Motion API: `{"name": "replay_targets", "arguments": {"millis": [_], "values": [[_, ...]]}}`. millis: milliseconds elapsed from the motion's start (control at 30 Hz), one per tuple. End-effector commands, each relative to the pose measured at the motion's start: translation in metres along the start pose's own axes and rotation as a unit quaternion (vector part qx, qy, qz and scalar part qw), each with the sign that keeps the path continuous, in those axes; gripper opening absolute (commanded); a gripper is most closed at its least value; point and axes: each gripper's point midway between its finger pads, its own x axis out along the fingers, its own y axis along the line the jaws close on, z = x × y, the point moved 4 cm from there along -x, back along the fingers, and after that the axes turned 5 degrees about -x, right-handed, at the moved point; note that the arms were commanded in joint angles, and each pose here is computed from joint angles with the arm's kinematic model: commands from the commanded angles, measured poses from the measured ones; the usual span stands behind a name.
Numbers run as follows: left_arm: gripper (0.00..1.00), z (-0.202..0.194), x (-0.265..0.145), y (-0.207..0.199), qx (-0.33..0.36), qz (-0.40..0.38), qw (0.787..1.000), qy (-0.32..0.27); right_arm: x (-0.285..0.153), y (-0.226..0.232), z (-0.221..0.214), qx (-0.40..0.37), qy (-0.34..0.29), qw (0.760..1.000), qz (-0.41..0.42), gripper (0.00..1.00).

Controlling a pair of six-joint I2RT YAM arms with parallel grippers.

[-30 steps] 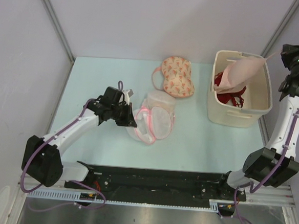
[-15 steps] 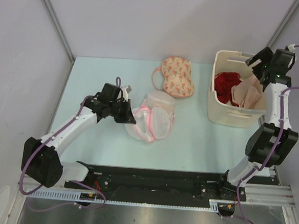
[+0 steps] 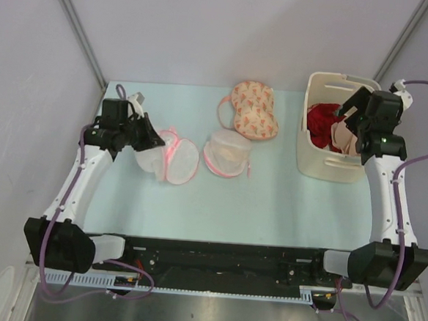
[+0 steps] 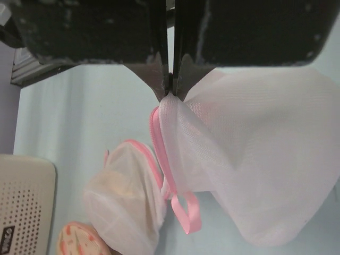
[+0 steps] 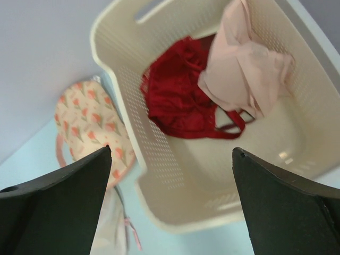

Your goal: Unzip the laundry bag and remove the bra

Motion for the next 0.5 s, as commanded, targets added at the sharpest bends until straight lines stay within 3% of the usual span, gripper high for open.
{"name": "replay_targets", "arguments": {"millis": [0, 100, 133, 167, 333, 467], "values": [[0.0, 0.005, 0.0, 0.028, -0.021, 0.029, 0.999, 0.001, -0.025, -0.02, -0.023, -0.032, 0.022, 0.998, -0.05, 1.0], [0.44, 0.002, 0.005, 0.048, -0.048, 0.075, 0.996, -0.004, -0.039, -0.03, -0.035, -0.045, 0.03, 0.997, -0.062, 1.0], [0.86, 0.001, 0.004, 0.048, -0.049, 0.075, 0.996, -0.008, -0.042, -0.032, -0.037, -0.05, 0.03, 0.996, -0.064, 1.0], [1.0, 0.003, 0.002, 0.048, -0.047, 0.074, 0.996, -0.017, -0.045, -0.035, -0.04, -0.052, 0.033, 0.996, -0.064, 1.0], [1.0, 0.009, -0.014, 0.031, -0.033, 0.032, 0.996, -0.07, -0.059, -0.045, -0.057, -0.074, 0.051, 0.994, -0.059, 1.0], [1.0, -0.004, -0.018, 0.016, -0.01, -0.002, 0.998, -0.065, -0.071, -0.048, -0.064, -0.081, 0.058, 0.994, -0.053, 1.0]]}}
